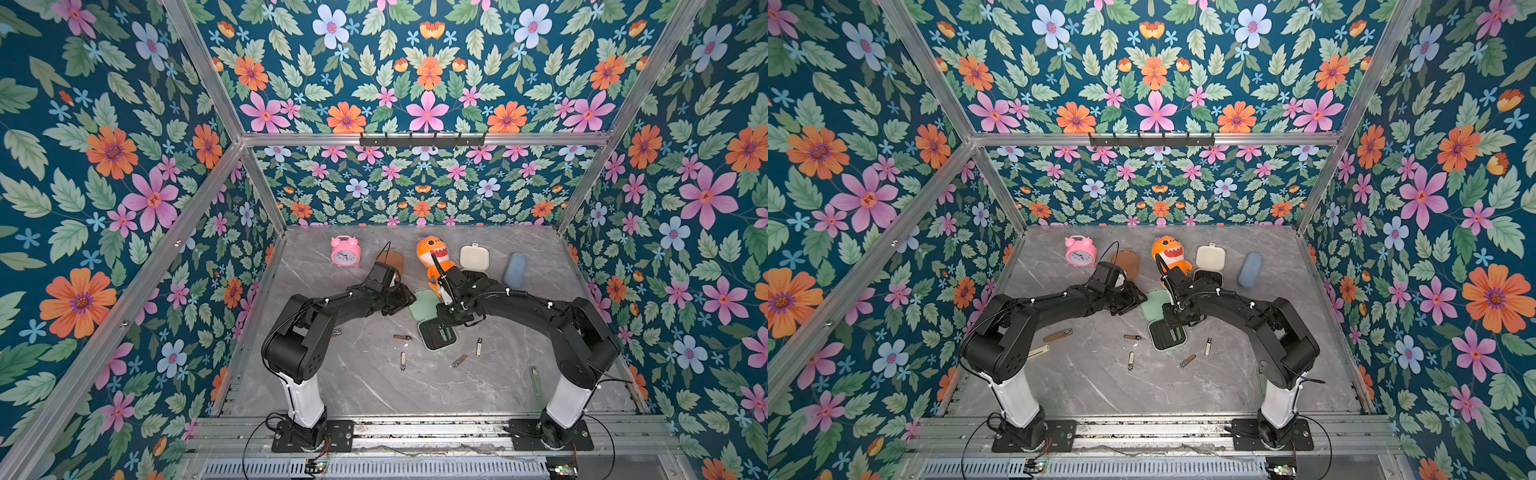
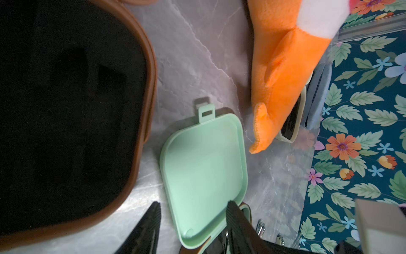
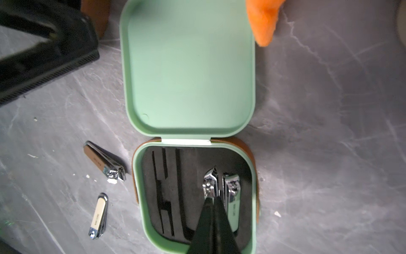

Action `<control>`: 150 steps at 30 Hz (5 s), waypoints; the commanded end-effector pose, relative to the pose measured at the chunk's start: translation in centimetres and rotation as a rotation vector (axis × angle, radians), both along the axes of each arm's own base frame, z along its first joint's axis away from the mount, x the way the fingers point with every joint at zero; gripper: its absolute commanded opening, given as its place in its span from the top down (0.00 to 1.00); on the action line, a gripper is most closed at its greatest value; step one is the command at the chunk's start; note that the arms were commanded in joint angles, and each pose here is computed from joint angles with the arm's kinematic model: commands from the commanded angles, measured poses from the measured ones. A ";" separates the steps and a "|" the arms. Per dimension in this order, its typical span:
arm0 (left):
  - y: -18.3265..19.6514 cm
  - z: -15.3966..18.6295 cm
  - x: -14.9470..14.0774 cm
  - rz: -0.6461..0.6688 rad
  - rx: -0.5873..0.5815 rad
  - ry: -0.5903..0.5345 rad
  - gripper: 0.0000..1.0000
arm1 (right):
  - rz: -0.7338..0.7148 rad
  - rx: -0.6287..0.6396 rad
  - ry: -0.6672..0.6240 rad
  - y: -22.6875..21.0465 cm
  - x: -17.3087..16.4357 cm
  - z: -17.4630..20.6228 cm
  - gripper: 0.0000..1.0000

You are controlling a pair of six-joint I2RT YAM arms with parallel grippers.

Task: Organize nail clipper sets
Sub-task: Adjust the storage box at the center of the board, then adjust the nail clipper in the storage box.

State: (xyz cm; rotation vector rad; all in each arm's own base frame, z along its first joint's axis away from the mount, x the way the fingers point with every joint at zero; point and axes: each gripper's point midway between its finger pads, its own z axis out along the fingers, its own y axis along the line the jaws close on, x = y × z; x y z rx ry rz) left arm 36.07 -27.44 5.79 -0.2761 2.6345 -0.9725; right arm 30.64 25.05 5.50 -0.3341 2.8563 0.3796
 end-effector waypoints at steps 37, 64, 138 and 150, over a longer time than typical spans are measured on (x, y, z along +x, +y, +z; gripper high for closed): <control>-0.1 0.0 0.1 -0.011 0.000 -0.012 0.49 | -0.004 -0.038 0.080 -0.8 -0.5 -3.2 1.00; -1.5 -0.1 1.2 -0.038 -0.028 -0.010 0.50 | 0.026 -0.134 0.017 -0.2 0.3 -1.1 0.70; -0.8 -5.3 -0.3 -0.044 0.010 0.073 0.51 | -0.019 -0.481 -0.058 -1.3 -0.2 -3.0 0.84; -0.8 -5.3 -0.3 -0.046 0.016 0.074 0.51 | -0.034 -0.477 -0.087 -2.0 0.7 -1.0 0.76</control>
